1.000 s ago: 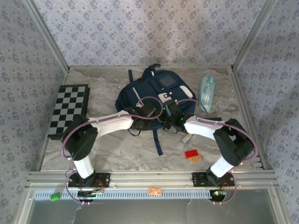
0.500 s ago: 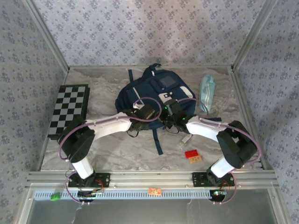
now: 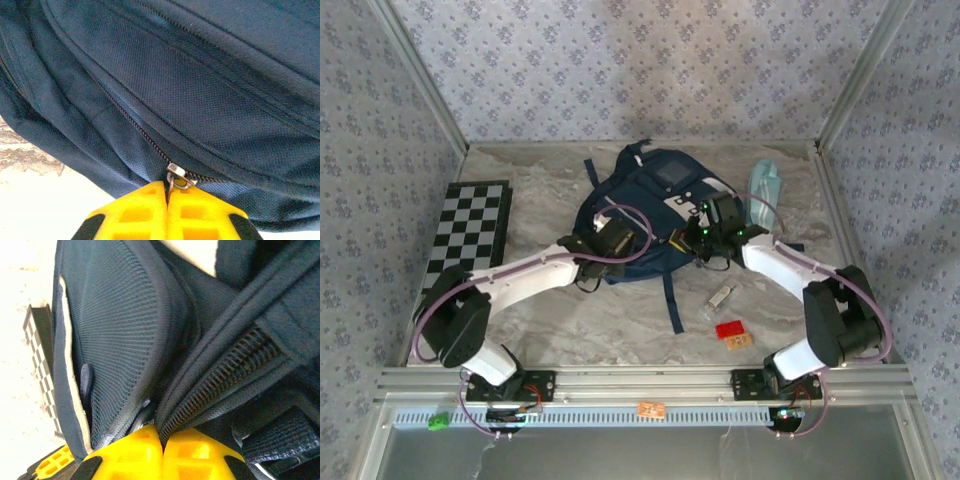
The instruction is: Pack books, pencil case, and school supplies into a backpack
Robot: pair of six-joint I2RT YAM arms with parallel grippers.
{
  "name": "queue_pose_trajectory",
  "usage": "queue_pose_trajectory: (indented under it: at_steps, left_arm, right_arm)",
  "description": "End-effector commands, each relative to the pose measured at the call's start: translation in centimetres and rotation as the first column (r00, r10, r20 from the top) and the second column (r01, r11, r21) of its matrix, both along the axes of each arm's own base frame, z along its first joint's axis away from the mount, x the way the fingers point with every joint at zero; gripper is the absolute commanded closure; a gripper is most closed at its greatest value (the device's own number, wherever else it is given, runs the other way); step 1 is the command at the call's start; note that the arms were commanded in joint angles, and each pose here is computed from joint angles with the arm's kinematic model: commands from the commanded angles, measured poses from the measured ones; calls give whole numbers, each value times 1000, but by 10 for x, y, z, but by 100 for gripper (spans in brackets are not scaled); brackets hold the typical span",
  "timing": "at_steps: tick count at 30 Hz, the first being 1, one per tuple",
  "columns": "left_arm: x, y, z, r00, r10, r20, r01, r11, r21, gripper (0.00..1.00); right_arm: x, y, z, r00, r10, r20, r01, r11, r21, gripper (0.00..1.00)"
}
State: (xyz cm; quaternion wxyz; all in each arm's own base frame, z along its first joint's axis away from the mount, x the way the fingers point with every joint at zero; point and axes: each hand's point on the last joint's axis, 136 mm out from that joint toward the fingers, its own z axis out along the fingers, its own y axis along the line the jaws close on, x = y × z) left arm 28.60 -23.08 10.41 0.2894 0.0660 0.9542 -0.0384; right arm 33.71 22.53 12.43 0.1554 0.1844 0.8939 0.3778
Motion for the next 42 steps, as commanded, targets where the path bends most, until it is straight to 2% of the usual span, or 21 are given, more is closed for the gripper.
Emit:
queue_pose_trajectory:
  at_steps: [1, 3, 7, 8, 9, 10, 13, 16, 19, 21, 25, 29, 31, 33, 38, 42]
  left_arm:
    - [-27, 32, -5, 998, 4, -68, 2, 996, 89, 100]
    - [-33, 14, -2, 996, -23, -86, 26, 999, 36, 100]
    - [-39, -39, 5, 990, -100, -96, 97, 995, -39, 100]
    - [-38, -47, 4, 989, -101, -105, 97, 995, -37, 100]
    - [-36, -52, 2, 990, -88, -113, 87, 996, -19, 100]
    - [-32, -49, 0, 993, -52, -109, 54, 998, 12, 100]
    - [-18, -42, -9, 995, 3, -99, 0, 1000, 31, 100]
    - [-10, -51, -2, 997, -14, -77, 11, 999, -40, 100]
    - [-8, -57, 9, 998, -33, -44, 29, 996, -83, 100]
    - [-10, -59, 9, 998, -47, -51, 42, 995, -91, 100]
    - [-12, -59, 4, 996, -65, -65, 60, 995, -81, 100]
    - [-12, -50, 1, 995, -49, -81, 45, 998, -54, 100]
    - [-10, -38, 1, 998, -21, -64, 20, 1000, -7, 100]
    - [-8, -25, -2, 998, 9, -63, -6, 999, 39, 100]
    - [-4, 19, -4, 996, 81, -36, -74, 986, 152, 100]
    - [-1, 68, -9, 985, 166, -41, -150, 954, 261, 100]
  right_arm:
    - [39, -20, 18, 994, 45, 102, -37, 996, -78, 100]
    - [53, -20, 24, 989, 114, 100, -105, 991, -85, 100]
    - [97, -46, 34, 991, 94, 95, -82, 988, -128, 100]
    - [99, -49, 35, 992, 90, 86, -79, 988, -131, 95]
    - [99, -51, 38, 993, 88, 75, -78, 989, -127, 81]
    - [95, -51, 39, 994, 83, 69, -74, 990, -122, 65]
    - [66, -29, 42, 994, 85, 66, -82, 996, -42, 43]
    - [28, -7, 17, 999, 51, 4, -51, 998, 33, 38]
    - [9, 18, -1, 999, 14, -37, -9, 992, 130, 37]
    - [13, 31, -5, 999, -14, -42, 21, 984, 178, 39]
    - [26, 54, -13, 999, -26, -43, 33, 984, 177, 43]
    - [36, 49, -21, 997, -70, -23, 73, 991, 114, 70]
    - [35, 40, -22, 997, -71, -11, 71, 996, 54, 89]
    - [34, 30, -22, 998, -64, 0, 64, 998, 17, 100]
    - [34, -3, -9, 999, -30, 16, 30, 1000, -4, 100]
    - [44, -33, 13, 1000, 8, 24, -8, 1000, 6, 100]
